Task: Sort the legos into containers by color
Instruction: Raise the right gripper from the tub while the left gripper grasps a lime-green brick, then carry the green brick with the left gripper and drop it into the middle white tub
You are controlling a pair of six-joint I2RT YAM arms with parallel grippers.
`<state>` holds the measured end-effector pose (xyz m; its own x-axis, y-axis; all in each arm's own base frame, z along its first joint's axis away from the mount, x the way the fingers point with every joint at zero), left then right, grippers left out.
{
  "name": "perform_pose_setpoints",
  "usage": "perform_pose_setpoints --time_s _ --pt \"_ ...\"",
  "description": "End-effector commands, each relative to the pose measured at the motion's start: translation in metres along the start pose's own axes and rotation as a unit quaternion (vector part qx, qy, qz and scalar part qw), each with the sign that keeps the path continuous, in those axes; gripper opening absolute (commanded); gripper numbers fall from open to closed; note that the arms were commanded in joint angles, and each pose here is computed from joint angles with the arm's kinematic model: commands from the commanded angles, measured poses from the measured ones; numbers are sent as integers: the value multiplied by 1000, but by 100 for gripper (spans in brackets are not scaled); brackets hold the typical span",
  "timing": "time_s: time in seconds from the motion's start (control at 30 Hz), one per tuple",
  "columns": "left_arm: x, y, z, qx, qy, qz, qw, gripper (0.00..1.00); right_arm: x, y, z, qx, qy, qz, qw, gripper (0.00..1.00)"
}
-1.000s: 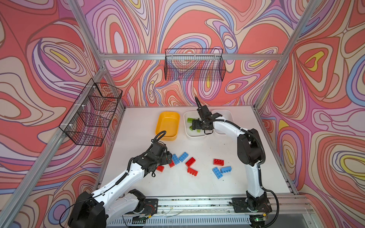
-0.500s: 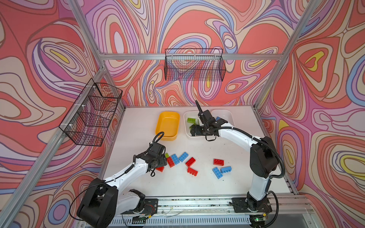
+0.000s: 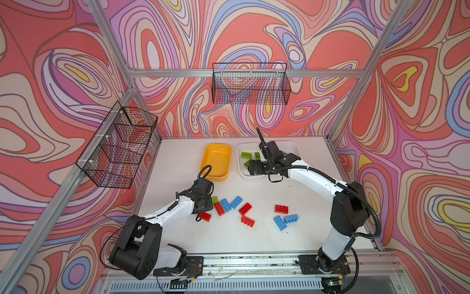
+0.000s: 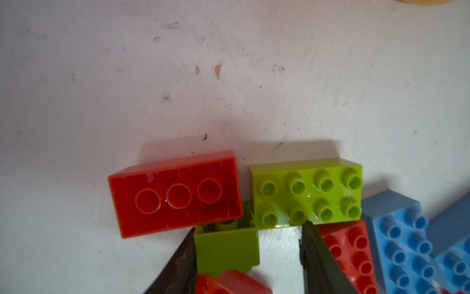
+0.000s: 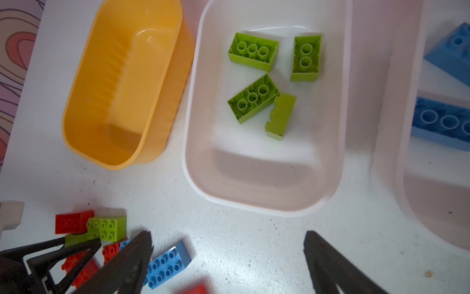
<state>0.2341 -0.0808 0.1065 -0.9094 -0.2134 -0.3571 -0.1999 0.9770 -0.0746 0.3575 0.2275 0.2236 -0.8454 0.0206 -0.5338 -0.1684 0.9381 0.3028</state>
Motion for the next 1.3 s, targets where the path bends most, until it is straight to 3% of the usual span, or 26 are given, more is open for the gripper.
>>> perform_pose_setpoints --time_s 0.0,0.13,0.53,0.87,1.0,1.27 --pt "-2 -1 1 0 10 3 1000 41 2 -2 -16 5 -7 -8 1000 98" --pt "-1 -1 1 0 11 1 1000 36 7 -6 -19 11 -7 -9 1000 98" --pt "-9 -3 9 -33 26 32 999 34 13 -11 -26 17 -12 -6 1000 98" --pt "-8 -3 12 -44 44 30 998 17 16 -13 -34 19 -19 -6 1000 98" --pt "-7 -2 7 -44 46 26 998 10 18 -14 -38 13 -24 -5 1000 98" --pt "-16 -8 -20 -32 28 20 999 10 33 -22 -54 10 -41 9 999 98"
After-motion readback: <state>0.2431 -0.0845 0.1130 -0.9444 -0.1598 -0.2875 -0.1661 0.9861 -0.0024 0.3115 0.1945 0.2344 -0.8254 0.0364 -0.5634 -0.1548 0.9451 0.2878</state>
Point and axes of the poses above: each gripper's point midway between its finger pads, its own z axis out along the fingers, its own y axis along the line the jaws close on, x = y × z, the point moved 8 cm from there along -z, back along the fingers, and after that the axes turned 3 degrees about z, right-handed, at the moved point
